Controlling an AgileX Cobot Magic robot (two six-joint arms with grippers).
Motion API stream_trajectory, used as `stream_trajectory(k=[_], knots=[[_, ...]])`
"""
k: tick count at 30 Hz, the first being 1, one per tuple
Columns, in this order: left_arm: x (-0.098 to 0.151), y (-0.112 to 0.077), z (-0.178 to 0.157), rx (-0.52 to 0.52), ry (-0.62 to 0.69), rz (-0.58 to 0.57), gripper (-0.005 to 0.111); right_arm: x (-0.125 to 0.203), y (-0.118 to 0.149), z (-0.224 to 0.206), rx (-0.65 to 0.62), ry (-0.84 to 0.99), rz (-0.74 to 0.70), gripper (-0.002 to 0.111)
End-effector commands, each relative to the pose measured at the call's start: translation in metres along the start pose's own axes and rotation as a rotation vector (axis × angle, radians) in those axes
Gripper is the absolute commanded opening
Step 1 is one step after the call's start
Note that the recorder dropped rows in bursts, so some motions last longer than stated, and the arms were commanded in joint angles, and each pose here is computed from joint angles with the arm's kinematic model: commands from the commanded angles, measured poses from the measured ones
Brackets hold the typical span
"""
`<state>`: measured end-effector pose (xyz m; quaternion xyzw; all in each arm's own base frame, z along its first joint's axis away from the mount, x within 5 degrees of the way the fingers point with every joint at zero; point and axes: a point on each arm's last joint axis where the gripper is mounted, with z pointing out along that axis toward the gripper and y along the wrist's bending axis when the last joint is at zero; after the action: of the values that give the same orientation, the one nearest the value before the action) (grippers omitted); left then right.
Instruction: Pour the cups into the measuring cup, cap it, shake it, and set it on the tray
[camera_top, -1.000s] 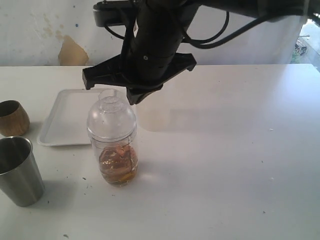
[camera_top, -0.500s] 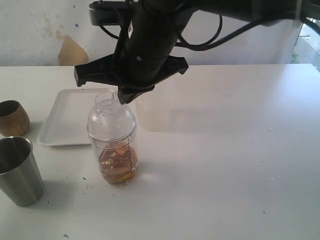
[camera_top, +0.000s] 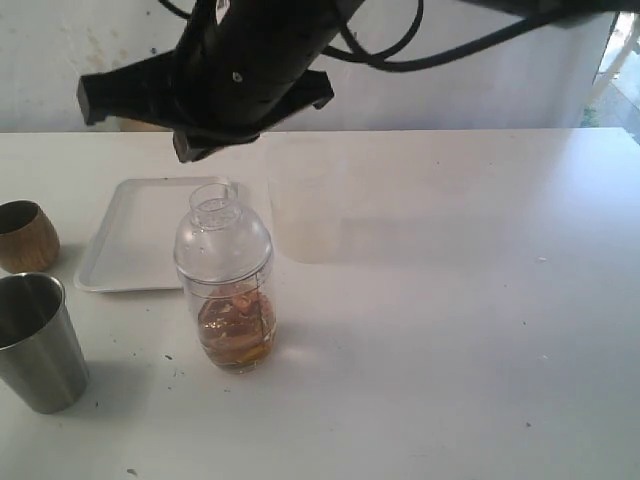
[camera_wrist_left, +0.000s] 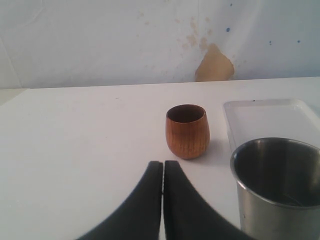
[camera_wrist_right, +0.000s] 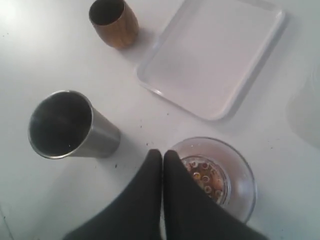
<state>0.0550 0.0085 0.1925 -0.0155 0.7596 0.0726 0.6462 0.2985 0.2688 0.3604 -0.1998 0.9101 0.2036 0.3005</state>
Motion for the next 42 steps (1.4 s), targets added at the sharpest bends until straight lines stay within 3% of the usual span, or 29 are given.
stream_trajectory(k=[1, 14, 25, 35, 42], knots=[[0.001, 0.000, 0.000, 0.002, -0.005, -0.002, 0.001, 0.015, -0.008, 0.028, 0.044, 0.104, -0.017, 0.000], [0.001, 0.000, 0.000, 0.002, -0.005, -0.002, 0.001, 0.021, -0.008, 0.036, 0.046, 0.156, -0.012, 0.000], [0.001, 0.000, 0.000, 0.002, -0.005, -0.002, 0.001, 0.003, 0.000, 0.001, -0.005, -0.026, -0.017, 0.000], [0.001, 0.000, 0.000, 0.002, -0.005, -0.002, 0.001, 0.022, -0.008, 0.033, 0.050, 0.167, -0.016, 0.000], [0.001, 0.000, 0.000, 0.002, -0.005, -0.002, 0.001, -0.002, 0.002, -0.018, -0.017, -0.087, -0.083, 0.000]])
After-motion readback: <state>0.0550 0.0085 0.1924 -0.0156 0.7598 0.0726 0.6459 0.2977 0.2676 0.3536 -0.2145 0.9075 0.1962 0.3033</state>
